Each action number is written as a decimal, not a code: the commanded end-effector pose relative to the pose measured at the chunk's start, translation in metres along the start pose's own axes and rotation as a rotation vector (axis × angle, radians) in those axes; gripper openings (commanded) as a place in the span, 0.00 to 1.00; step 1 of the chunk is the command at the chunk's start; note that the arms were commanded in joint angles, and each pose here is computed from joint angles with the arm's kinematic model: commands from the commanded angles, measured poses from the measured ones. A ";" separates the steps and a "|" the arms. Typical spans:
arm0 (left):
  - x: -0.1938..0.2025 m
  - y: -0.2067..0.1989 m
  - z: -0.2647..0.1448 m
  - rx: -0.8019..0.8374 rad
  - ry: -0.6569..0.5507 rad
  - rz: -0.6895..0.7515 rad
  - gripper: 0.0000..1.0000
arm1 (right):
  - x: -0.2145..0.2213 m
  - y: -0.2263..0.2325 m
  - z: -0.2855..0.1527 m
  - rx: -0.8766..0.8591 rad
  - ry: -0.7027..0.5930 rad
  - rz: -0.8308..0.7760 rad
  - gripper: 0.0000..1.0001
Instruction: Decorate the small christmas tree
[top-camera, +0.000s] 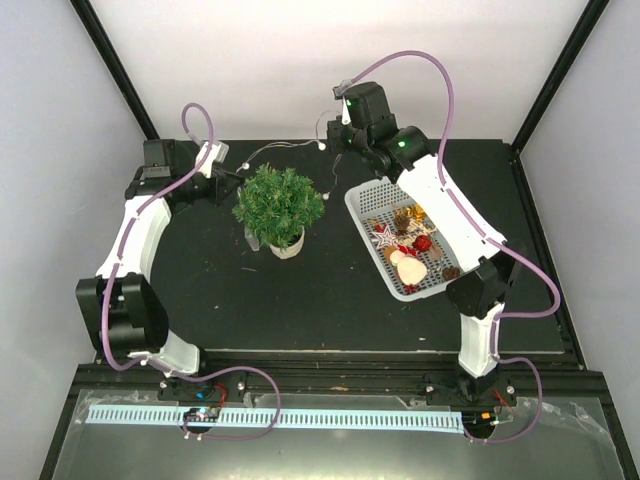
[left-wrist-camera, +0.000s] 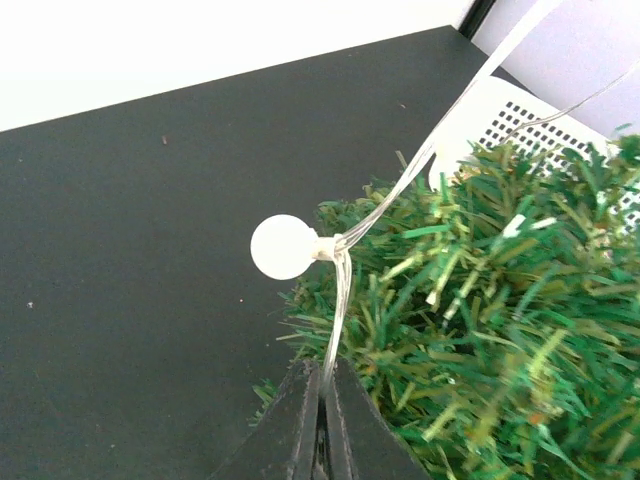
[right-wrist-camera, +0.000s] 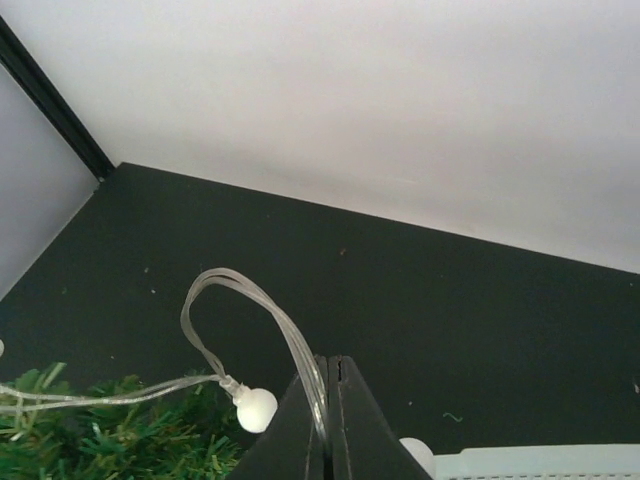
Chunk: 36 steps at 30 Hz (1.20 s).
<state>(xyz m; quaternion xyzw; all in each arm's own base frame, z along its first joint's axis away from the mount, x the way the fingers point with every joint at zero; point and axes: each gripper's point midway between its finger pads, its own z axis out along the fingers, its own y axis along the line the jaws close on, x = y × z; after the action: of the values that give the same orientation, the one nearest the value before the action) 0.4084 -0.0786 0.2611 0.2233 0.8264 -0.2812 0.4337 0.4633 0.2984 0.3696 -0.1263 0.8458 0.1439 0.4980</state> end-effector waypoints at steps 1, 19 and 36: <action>-0.015 0.005 0.004 0.038 -0.018 -0.014 0.04 | 0.007 -0.006 0.006 0.012 0.023 0.012 0.01; -0.008 0.015 0.019 0.076 0.029 -0.050 0.43 | 0.050 -0.018 0.020 0.018 0.131 0.036 0.01; -0.027 0.021 -0.005 -0.064 -0.021 0.030 0.84 | 0.054 -0.014 -0.044 -0.067 0.090 0.070 0.01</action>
<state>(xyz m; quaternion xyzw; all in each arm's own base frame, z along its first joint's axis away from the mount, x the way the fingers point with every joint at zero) 0.4308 -0.0705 0.2571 0.2139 0.8366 -0.2777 0.4210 0.4143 0.2629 0.3218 -0.1189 0.8784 0.1570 0.4354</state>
